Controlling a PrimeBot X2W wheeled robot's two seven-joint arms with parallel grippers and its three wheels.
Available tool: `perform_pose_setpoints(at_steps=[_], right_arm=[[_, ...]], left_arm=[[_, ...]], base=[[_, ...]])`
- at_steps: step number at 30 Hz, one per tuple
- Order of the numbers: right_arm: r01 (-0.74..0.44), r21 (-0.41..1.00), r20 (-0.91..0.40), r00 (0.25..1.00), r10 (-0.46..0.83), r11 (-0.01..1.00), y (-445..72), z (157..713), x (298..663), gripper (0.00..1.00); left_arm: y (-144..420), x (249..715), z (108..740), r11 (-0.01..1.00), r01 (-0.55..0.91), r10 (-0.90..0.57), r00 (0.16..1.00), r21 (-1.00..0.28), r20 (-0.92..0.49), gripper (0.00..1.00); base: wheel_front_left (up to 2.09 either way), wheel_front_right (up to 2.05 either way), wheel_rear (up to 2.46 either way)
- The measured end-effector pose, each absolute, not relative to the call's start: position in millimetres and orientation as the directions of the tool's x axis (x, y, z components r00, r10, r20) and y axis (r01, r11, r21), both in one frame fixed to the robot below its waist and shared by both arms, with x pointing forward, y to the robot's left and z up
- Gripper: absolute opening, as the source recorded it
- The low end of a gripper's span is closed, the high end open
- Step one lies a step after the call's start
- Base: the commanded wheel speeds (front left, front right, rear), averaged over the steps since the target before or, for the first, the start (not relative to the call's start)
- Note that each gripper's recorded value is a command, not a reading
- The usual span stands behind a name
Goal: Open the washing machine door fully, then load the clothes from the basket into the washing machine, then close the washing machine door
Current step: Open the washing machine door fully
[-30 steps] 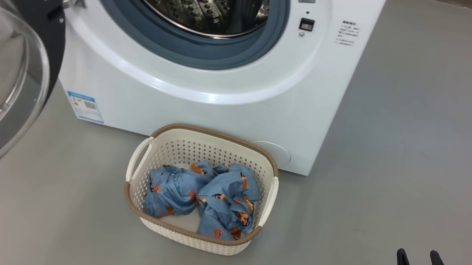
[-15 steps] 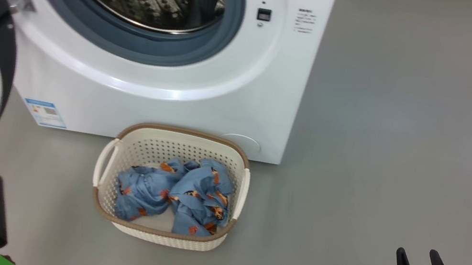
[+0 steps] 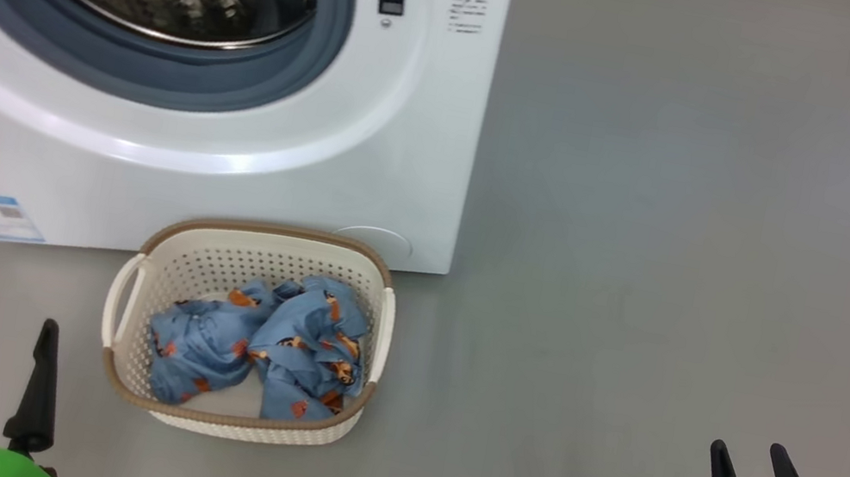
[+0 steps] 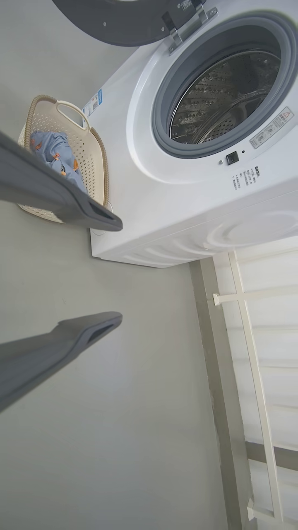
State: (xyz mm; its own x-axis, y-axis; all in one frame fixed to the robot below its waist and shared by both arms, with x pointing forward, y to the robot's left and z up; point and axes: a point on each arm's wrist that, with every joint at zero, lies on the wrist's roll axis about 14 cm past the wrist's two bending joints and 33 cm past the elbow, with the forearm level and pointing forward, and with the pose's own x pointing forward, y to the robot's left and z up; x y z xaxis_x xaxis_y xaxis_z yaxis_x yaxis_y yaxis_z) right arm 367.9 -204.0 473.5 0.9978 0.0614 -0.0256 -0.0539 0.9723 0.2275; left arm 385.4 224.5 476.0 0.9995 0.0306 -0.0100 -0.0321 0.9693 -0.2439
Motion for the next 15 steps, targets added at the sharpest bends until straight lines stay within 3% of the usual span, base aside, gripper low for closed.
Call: perform_pose_setpoints(at_steps=[15], right_arm=[[0.005, 0.220, -0.015, 1.000, -0.002, 0.975, -224, 479, 354, 1.00]], left_arm=[[187, 397, 476, 0.964, 0.079, -0.084, 0.996, -0.253, -0.008, 1.00]], base=[[0.00, 0.00, 0.00]])
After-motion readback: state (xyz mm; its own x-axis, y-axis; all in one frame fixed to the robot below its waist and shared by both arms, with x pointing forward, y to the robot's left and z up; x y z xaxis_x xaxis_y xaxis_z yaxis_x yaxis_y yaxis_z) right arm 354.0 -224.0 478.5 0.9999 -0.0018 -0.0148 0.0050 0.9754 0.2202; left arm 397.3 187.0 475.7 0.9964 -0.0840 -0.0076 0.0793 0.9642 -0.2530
